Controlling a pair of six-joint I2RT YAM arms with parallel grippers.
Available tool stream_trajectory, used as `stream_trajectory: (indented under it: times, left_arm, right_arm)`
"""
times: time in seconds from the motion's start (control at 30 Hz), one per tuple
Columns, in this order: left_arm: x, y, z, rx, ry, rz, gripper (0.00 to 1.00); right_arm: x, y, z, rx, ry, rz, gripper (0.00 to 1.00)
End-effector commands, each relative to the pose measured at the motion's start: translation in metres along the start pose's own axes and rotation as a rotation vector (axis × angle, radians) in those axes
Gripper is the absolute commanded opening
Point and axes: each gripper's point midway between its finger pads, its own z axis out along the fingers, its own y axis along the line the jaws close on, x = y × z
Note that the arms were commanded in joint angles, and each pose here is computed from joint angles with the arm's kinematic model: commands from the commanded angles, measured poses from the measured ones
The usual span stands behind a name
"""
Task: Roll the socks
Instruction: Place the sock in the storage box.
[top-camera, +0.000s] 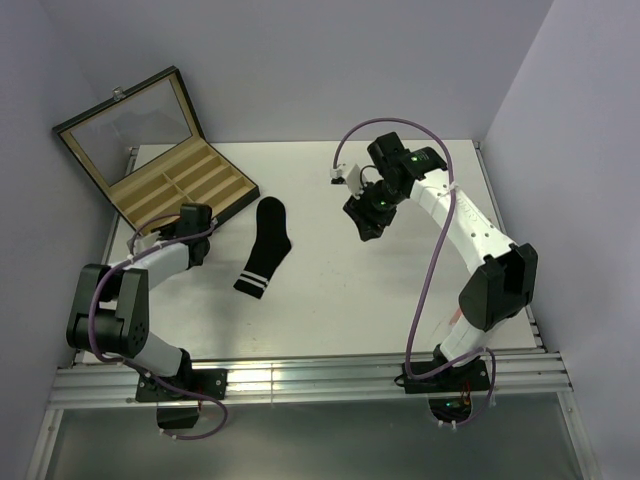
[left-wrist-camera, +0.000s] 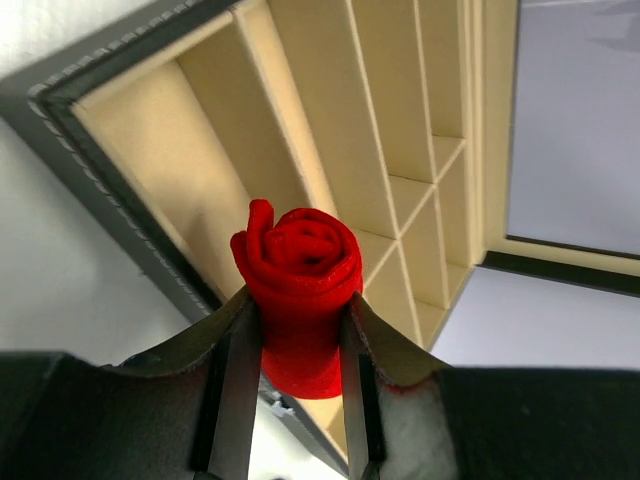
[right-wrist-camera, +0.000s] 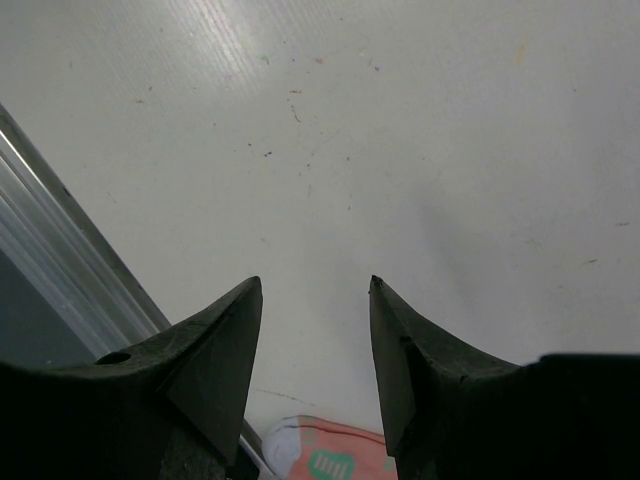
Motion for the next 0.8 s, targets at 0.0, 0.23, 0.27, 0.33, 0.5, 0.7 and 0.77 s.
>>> stream_trajectory:
  times: [0.0,0.23,0.27,0.33,0.5,0.7,0.77]
  left_arm:
    - [-0.012,-0.007,-0.002,-0.063,-0.056,-0.372,0.0]
    - [-0.012,0.019,0.0,-0.15,-0.061,-0.428,0.0]
    - [-0.009,0.022,0.0,-0.16,-0.054,-0.429,0.0]
    - [-0.009,0.024,0.001,-0.166,-0.059,-0.434,0.0]
    - [-0.004,0.037,0.002,-0.219,-0.057,-0.458,0.0]
    - [-0.004,0.045,0.001,-0.286,-0.08,-0.492,0.0]
    - [-0.001,0.049,-0.001,-0.322,-0.078,-0.509,0.0]
  right_arm:
    - [-0.007,-0.004,0.0,-0.005,-0.024,-0.011,0.54]
    - [0.001,-0.002,0.004,-0.011,-0.004,-0.015,0.54]
    - [0.002,-0.002,0.004,-0.011,-0.002,-0.015,0.54]
    - [0.002,-0.002,0.005,-0.013,0.0,-0.014,0.54]
    - [0.004,-0.001,0.006,-0.021,0.011,-0.016,0.54]
    - [0.003,-0.001,0.005,-0.018,0.006,-0.014,0.54]
    - [0.004,-0.001,0.005,-0.018,0.005,-0.009,0.54]
